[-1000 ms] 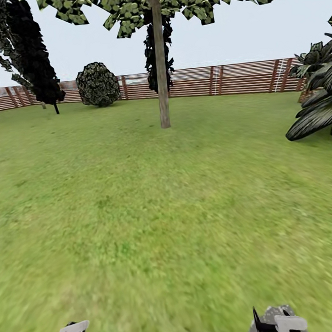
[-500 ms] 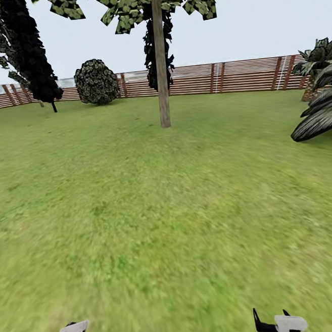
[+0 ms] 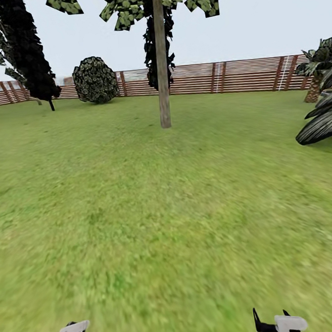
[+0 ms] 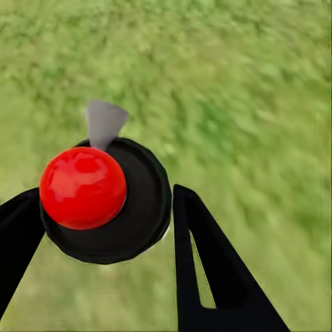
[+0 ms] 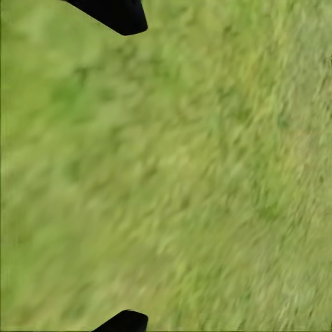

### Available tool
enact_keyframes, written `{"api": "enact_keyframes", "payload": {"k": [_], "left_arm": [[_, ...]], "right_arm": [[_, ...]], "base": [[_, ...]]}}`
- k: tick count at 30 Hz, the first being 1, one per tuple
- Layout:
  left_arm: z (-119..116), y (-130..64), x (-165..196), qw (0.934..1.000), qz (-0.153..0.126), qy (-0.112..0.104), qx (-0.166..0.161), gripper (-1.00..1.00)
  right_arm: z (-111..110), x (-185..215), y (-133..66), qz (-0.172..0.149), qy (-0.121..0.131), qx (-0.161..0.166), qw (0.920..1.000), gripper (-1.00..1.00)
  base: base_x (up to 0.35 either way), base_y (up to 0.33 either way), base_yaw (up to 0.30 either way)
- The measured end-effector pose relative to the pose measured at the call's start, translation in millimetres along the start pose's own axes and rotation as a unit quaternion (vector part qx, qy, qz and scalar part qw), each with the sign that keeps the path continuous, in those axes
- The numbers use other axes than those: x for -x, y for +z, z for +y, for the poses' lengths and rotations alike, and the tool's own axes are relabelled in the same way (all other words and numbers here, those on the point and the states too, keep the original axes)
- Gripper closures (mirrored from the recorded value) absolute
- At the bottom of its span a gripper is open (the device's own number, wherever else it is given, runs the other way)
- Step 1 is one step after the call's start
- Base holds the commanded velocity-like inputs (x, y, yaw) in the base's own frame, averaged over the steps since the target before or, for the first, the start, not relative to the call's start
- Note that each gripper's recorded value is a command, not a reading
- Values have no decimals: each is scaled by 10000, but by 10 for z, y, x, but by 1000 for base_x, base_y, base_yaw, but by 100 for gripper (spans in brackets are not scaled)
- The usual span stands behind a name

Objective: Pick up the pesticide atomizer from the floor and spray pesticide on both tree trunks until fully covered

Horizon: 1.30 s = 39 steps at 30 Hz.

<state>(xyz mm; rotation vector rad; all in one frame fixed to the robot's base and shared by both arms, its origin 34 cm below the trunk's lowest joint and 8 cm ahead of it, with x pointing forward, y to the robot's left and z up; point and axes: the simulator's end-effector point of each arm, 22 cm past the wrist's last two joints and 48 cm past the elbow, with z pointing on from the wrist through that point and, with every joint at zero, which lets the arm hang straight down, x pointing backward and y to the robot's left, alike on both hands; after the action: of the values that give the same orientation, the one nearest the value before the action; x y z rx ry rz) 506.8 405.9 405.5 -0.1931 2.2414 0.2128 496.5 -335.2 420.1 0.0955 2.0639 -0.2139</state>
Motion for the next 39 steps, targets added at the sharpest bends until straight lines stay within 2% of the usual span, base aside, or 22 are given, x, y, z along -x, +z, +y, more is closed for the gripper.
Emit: {"api": "enact_keyframes", "payload": {"k": [39], "left_arm": [[2,0,-3,10000,7,-3,3,100]], "right_arm": [[1,1,0,-1,0,1,10000,-100]], "base": [[339,0,0]]}}
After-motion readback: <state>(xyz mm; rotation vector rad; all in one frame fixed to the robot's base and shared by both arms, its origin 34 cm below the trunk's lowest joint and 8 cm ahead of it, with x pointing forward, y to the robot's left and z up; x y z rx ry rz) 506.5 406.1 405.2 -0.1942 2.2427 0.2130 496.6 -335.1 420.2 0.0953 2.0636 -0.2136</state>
